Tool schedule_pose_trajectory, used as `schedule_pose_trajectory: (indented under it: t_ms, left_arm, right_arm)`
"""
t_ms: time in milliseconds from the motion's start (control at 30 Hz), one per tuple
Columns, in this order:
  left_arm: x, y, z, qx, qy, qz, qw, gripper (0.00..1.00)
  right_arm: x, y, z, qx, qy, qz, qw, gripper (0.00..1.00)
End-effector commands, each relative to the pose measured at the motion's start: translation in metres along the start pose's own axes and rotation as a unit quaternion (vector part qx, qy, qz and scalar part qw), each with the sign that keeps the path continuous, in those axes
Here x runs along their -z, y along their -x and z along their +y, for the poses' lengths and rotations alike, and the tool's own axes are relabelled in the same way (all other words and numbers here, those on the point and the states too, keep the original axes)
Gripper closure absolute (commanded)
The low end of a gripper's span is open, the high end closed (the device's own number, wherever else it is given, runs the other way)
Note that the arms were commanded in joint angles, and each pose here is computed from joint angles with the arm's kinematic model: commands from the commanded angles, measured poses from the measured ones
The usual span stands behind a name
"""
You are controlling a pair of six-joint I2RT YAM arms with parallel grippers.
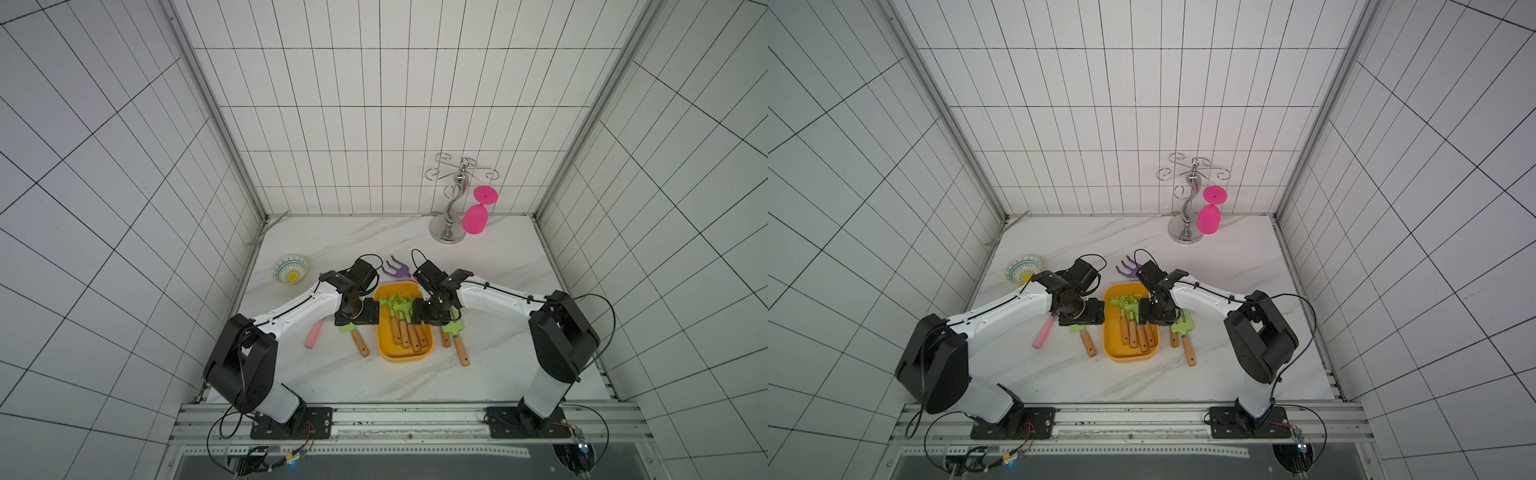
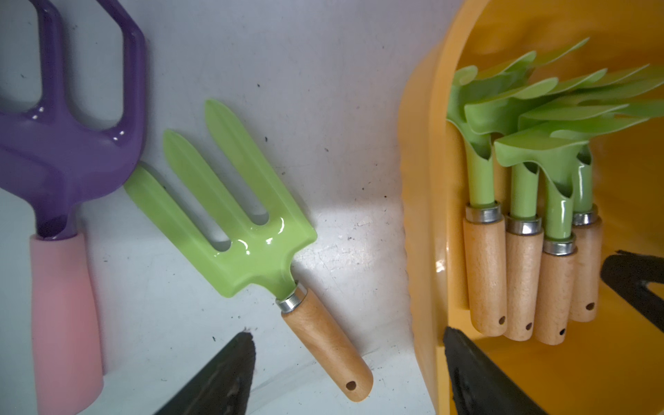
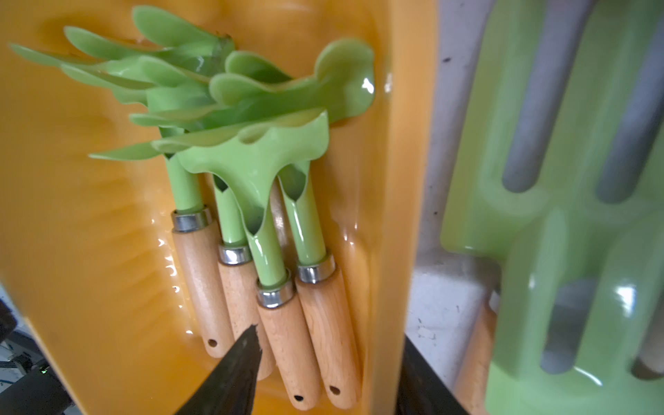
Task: Put the rake into the storage box
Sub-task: Adjust the storage box at the center of the board.
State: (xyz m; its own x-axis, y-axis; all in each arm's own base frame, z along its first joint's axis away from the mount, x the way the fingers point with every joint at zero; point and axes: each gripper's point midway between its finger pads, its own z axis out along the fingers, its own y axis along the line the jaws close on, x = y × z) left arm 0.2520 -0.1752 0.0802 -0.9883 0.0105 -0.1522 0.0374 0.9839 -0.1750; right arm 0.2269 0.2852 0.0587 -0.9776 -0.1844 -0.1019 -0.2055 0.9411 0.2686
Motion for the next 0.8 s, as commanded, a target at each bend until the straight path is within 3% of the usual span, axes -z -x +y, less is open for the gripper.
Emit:
schedule_pose_trajectory:
  t_ms: [0,167,467,767]
  left_arm:
    - [0.014,0.009,-0.002,-0.007,-0.009,-0.032,0.999,0.16]
    - [0.029,0.02,-0.012,-0.016,-0.026,-0.056,0.998,0.16]
    - [0.035,0.022,-0.025,-0.03,-0.043,-0.065,0.997,0.17]
    - [0.034,0.017,-0.029,-0.032,-0.044,-0.064,0.996,0.17]
  right_arm:
    - [0.039,0.003,-0.025,0.004,-0.039,-0.039,0.998,0.42]
    - [0.063,-0.015,-0.066,-0.012,-0.055,-0.049,0.997,0.42]
    - [0.039,-0.065,-0.121,-0.031,-0.137,0.017,0.99,0.46]
    - [0.02,-0.073,-0.122,-0.039,-0.124,0.035,0.991,0.51]
